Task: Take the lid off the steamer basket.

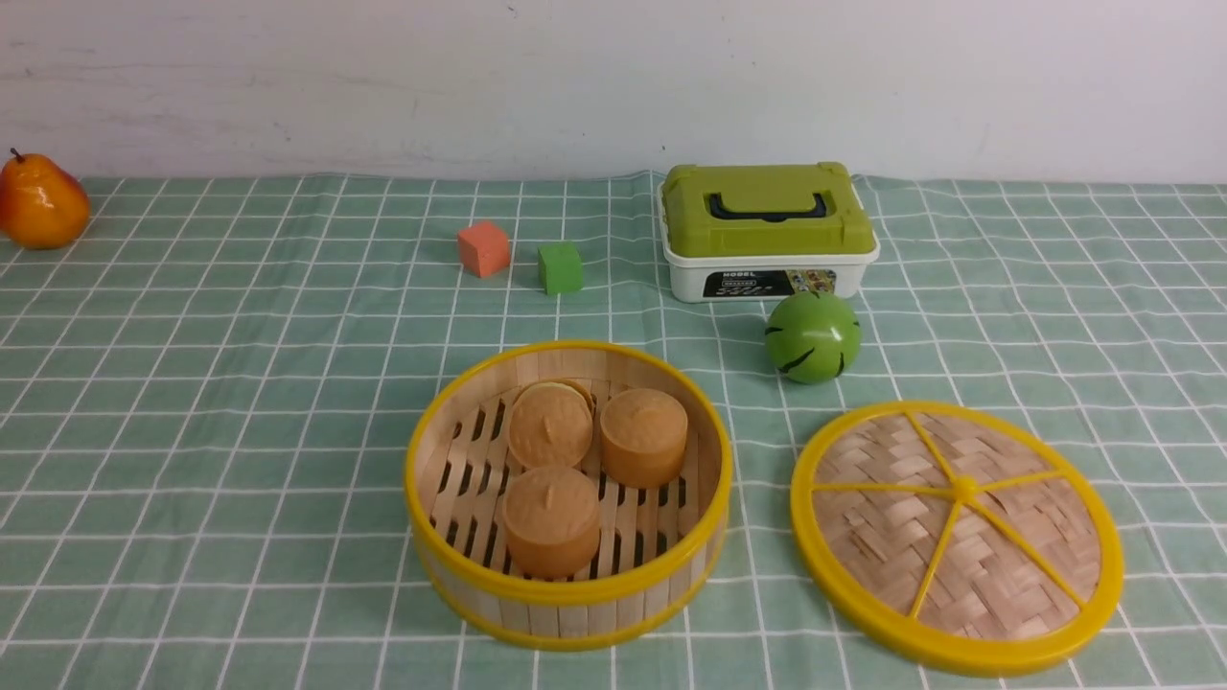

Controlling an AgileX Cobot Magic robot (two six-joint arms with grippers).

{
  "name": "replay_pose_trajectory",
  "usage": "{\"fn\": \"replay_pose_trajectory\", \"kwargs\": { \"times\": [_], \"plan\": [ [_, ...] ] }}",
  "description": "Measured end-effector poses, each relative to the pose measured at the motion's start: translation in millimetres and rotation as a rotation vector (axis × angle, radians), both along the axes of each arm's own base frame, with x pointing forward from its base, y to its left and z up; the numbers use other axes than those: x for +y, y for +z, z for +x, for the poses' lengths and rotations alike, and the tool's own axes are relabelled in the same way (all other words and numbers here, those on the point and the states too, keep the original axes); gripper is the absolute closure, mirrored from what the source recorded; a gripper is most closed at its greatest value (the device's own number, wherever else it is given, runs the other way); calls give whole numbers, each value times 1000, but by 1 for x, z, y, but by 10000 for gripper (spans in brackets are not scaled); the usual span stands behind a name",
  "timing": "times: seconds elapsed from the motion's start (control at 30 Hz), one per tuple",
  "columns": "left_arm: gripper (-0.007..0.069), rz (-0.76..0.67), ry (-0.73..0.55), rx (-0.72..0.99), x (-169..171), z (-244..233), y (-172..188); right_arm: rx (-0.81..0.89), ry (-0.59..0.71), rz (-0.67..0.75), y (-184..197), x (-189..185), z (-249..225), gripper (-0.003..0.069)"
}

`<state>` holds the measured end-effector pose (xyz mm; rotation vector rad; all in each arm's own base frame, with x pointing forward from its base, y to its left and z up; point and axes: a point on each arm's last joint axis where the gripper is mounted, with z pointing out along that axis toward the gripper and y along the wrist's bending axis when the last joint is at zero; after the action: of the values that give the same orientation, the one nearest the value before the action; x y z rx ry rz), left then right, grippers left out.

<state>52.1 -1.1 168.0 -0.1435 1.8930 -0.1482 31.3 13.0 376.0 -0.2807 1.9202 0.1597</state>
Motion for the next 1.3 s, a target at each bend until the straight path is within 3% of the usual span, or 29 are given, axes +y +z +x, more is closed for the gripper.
{"fn": "replay_pose_trajectory", "kwargs": {
  "times": [0.17,0.3,0.43,0.53,0.63,0.83,1.03,1.3],
  "plan": [
    [386,0,0,0,0,0,0,-23,-9,10,-20,1,8,664],
    [386,0,0,0,0,0,0,-139,-47,55,-57,1,22,662],
    [386,0,0,0,0,0,0,-261,-144,43,-128,-5,35,659],
    [386,0,0,0,0,0,0,-287,-165,59,-164,-9,33,657],
    [386,0,0,0,0,0,0,-288,-283,102,-181,-13,29,657],
    [386,0,0,0,0,0,0,-192,-402,152,-192,-19,24,657],
    [386,0,0,0,0,0,0,-78,-425,144,-202,-20,22,657],
    [386,0,0,0,0,0,0,-52,-408,145,-203,-19,21,680]
  ]
}}
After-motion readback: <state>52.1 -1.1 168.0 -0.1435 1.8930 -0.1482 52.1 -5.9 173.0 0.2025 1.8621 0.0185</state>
